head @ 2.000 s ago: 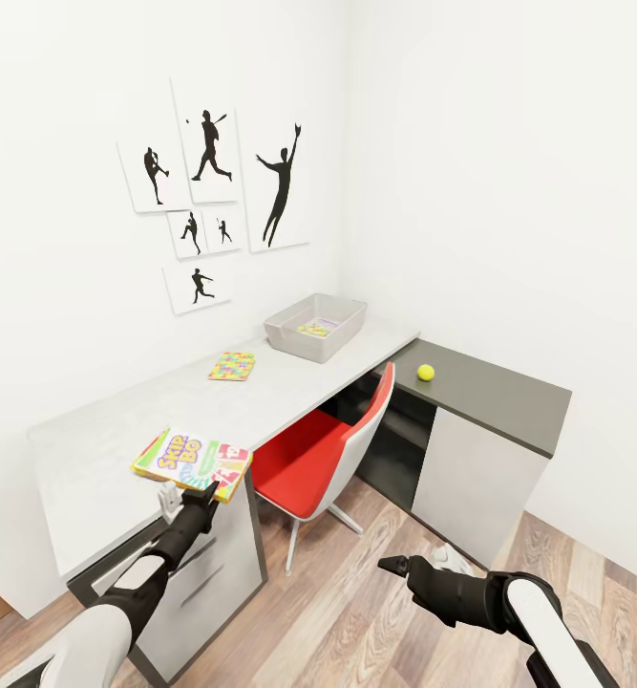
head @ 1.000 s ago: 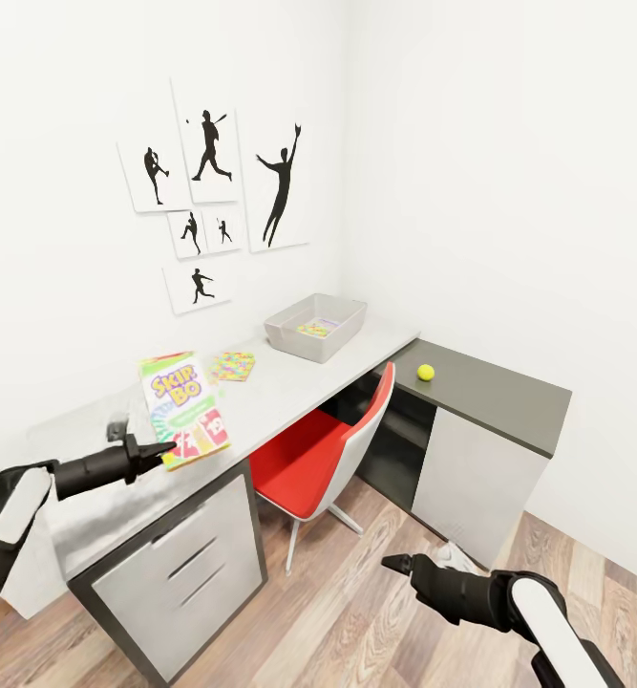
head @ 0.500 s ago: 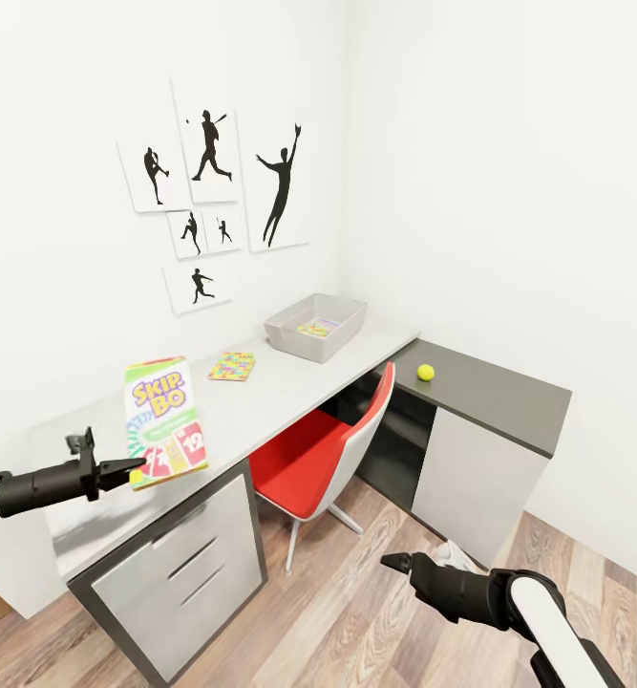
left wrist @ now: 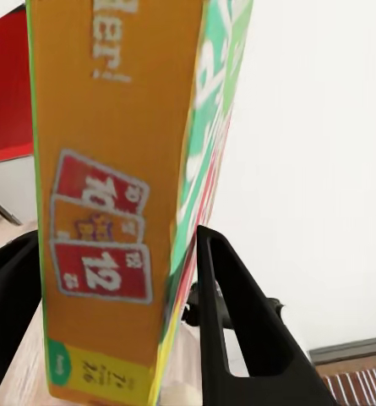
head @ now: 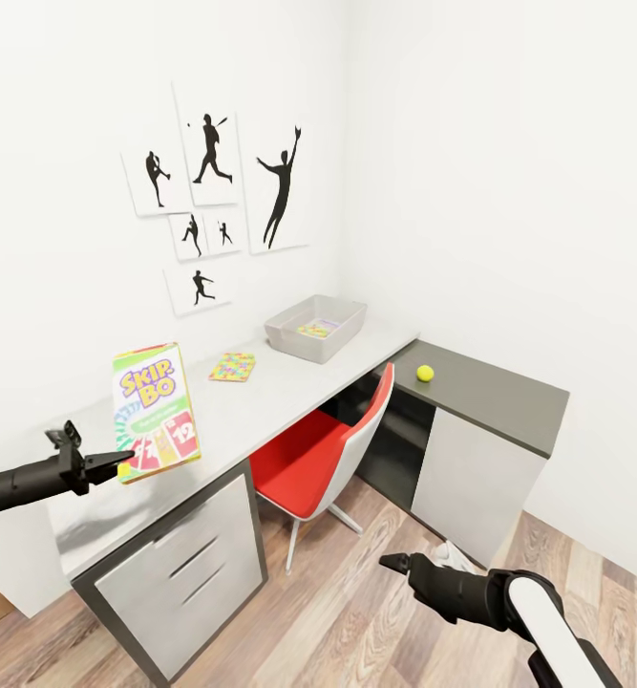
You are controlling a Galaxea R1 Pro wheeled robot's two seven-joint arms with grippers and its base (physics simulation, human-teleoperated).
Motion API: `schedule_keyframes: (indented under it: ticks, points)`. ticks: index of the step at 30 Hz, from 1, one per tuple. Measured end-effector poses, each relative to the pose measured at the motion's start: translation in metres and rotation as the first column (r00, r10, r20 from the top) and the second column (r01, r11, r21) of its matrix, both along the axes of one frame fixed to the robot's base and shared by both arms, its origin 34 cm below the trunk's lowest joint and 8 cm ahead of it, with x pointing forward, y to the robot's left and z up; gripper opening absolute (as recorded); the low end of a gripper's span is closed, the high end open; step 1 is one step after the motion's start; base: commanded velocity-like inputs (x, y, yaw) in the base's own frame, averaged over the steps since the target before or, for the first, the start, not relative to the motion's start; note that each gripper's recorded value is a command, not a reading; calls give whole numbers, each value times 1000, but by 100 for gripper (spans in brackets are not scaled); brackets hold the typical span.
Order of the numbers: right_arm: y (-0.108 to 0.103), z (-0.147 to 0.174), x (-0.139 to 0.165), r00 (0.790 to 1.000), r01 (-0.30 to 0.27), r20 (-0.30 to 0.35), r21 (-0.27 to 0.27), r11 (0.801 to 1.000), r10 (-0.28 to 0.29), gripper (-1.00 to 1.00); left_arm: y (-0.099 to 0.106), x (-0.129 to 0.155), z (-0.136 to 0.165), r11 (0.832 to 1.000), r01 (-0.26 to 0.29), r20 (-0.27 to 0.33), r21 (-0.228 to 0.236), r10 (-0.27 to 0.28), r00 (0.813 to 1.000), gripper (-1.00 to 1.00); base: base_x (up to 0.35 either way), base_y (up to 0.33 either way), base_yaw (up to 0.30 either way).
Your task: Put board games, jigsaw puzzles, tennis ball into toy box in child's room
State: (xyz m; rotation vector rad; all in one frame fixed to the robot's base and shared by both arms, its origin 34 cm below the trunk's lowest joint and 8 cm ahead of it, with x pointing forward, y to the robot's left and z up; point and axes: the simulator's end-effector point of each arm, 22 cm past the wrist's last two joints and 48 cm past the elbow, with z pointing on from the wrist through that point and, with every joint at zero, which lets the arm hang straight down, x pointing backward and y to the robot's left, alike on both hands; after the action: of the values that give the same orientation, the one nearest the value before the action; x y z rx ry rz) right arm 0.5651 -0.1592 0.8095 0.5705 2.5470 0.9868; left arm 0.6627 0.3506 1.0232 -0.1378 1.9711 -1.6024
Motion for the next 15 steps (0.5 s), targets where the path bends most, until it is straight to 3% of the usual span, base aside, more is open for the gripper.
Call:
schedule_keyframes:
  ticks: [9, 15]
  points:
    - [1, 10, -2, 1000, 2, -7, 1, 1000, -2, 100, -1, -2, 13, 1000, 4, 2, -5, -4, 1000, -100, 0, 0, 0]
    - [-3, 16, -2, 1000, 0, -2, -28, 1000, 0, 100, -4, -2, 20, 1000, 8, 1, -9, -8, 1000, -100, 0, 0, 0]
